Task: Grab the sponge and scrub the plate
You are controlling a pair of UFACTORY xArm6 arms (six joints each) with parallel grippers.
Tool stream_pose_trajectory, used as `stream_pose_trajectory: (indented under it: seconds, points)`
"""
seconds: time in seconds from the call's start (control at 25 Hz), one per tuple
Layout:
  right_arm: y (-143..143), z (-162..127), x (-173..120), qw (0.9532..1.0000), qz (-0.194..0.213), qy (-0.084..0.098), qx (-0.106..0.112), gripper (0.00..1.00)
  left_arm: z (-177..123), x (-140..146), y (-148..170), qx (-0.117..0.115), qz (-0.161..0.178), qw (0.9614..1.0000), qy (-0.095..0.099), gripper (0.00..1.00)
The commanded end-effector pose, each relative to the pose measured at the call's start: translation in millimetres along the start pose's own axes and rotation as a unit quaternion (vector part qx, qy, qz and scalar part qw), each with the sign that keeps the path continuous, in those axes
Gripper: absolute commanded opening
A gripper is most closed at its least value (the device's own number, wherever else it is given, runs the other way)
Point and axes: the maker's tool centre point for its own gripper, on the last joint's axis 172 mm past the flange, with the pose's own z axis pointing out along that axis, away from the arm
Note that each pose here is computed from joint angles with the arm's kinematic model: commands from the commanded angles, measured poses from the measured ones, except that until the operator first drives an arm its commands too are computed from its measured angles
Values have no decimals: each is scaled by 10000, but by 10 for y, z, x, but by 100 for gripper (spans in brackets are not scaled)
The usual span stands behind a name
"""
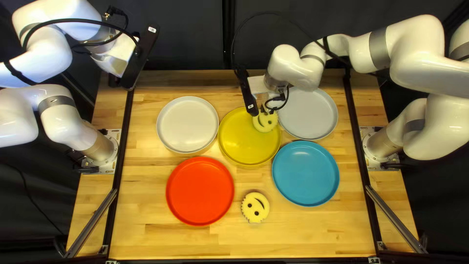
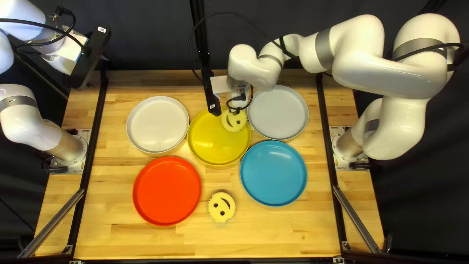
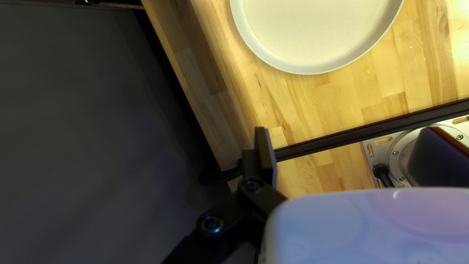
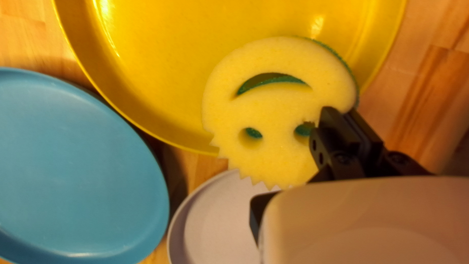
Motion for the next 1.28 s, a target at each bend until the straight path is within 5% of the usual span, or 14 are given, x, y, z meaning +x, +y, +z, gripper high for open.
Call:
stream_pose_trajectory:
  seconds: [0.04,0.36,0.92,1.28]
  points:
    - [-180,71,93,9999,-153,35,-54,0,0,0,0,0,0,10000,0,100]
    - [-253,188,36,9993,-355,36,-113,0,0,0,0,0,0,10000,0,100]
    - [548,165,-133,9986,-452,-49,-275,0,0,0,0,0,0,10000,0,100]
    - [37,181,-154,9972,-642,-14,-379,0,0,0,0,0,0,10000,0,100]
